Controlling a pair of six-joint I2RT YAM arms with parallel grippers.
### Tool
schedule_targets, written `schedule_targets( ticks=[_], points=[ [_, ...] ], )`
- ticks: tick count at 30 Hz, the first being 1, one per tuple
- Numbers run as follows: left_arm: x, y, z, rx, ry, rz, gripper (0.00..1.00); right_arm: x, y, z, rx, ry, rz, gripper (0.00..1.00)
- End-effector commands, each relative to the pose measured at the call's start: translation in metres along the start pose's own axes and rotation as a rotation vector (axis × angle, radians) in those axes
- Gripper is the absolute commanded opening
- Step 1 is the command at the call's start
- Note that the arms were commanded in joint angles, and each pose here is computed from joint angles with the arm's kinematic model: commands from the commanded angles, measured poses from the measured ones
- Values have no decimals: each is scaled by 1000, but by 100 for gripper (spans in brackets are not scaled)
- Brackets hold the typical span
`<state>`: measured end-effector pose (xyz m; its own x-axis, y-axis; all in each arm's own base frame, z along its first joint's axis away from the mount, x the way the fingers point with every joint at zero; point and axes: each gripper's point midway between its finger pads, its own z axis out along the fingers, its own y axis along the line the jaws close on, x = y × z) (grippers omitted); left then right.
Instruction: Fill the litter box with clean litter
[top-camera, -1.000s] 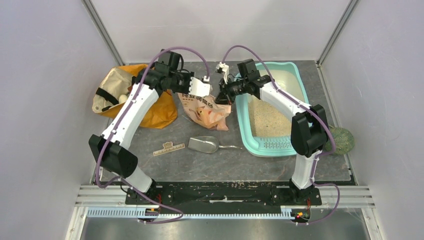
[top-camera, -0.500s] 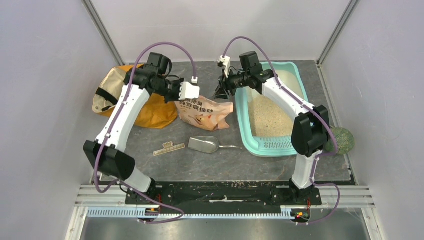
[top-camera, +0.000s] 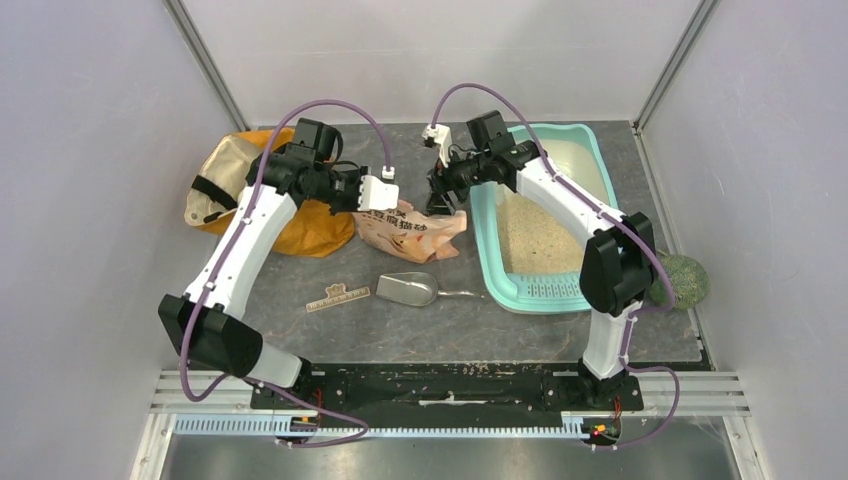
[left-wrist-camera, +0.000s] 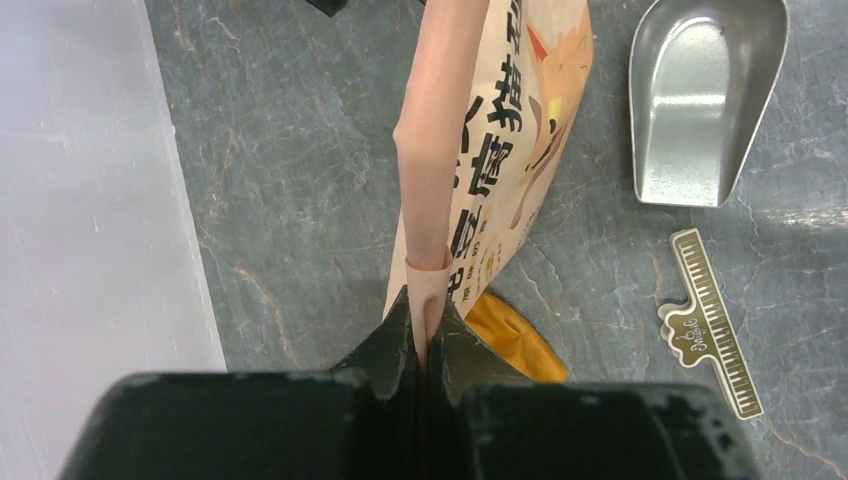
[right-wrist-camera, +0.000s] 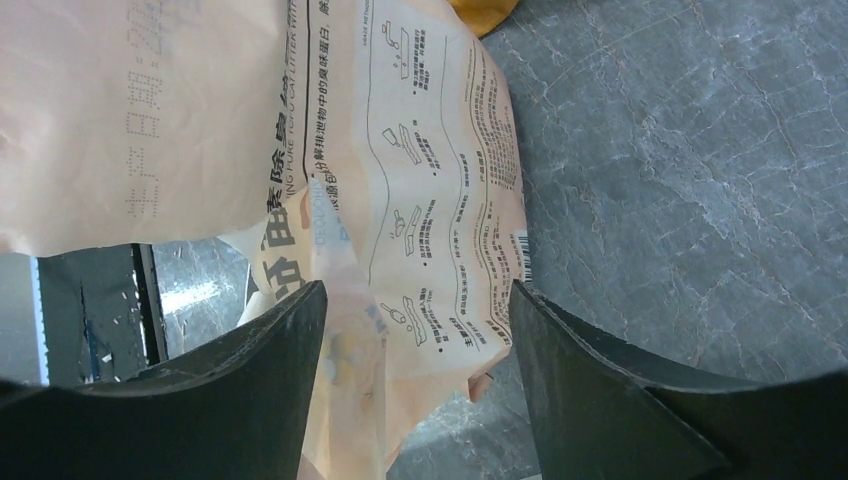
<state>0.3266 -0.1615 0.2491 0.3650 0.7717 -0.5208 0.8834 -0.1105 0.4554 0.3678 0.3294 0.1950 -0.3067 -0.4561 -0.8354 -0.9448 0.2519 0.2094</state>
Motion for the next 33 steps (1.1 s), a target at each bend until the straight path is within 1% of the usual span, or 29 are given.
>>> schedule_targets(
  ticks=[1, 7, 11, 15, 19, 21, 22, 24, 25, 26, 28, 29, 31, 32, 33],
  points=[
    [-15, -4, -7, -27, -46, 63, 2, -36, 16, -25, 0, -63, -49, 75],
    [-17, 3, -10, -58, -48, 63, 2, -33, 26, -25, -31, -54, -48, 77],
    [-19, 2, -11, -60, -54, 68, 2, -16, 20, -11, 12, 20, -68, 79],
    [-19, -2, -13, -62, -54, 76, 2, -2, -2, 1, 110, 95, -75, 76],
    [-20, -7, -16, -66, -56, 97, 2, 0, -18, 4, 170, 119, -60, 71],
    [-19, -9, -17, -64, -51, 97, 2, 1, -23, 5, 195, 125, -61, 66],
    [-19, -10, -17, -64, -52, 101, 2, 1, -27, 5, 220, 129, -64, 62],
    [-19, -13, -18, -63, -53, 111, 2, 2, -38, 6, 270, 141, -61, 45],
    [-19, -16, -17, -59, -52, 118, 2, 1, -43, 6, 293, 144, -59, 32],
    [-18, -17, -17, -60, -51, 125, 2, 0, -46, 5, 309, 144, -54, 23],
    [-16, -20, -16, -54, -43, 137, 2, -9, -41, 1, 273, 113, -40, 21],
    [-16, -21, -16, -53, -42, 140, 2, -14, -39, -4, 274, 100, -41, 13],
    [-16, -21, -17, -54, -41, 141, 2, -19, -35, -10, 274, 88, -59, 4],
    [-16, -22, -16, -52, -42, 141, 2, -19, -35, -11, 276, 85, -61, 0],
    [-15, -22, -16, -51, -42, 139, 2, -20, -34, -12, 274, 83, -59, 0]
  ],
)
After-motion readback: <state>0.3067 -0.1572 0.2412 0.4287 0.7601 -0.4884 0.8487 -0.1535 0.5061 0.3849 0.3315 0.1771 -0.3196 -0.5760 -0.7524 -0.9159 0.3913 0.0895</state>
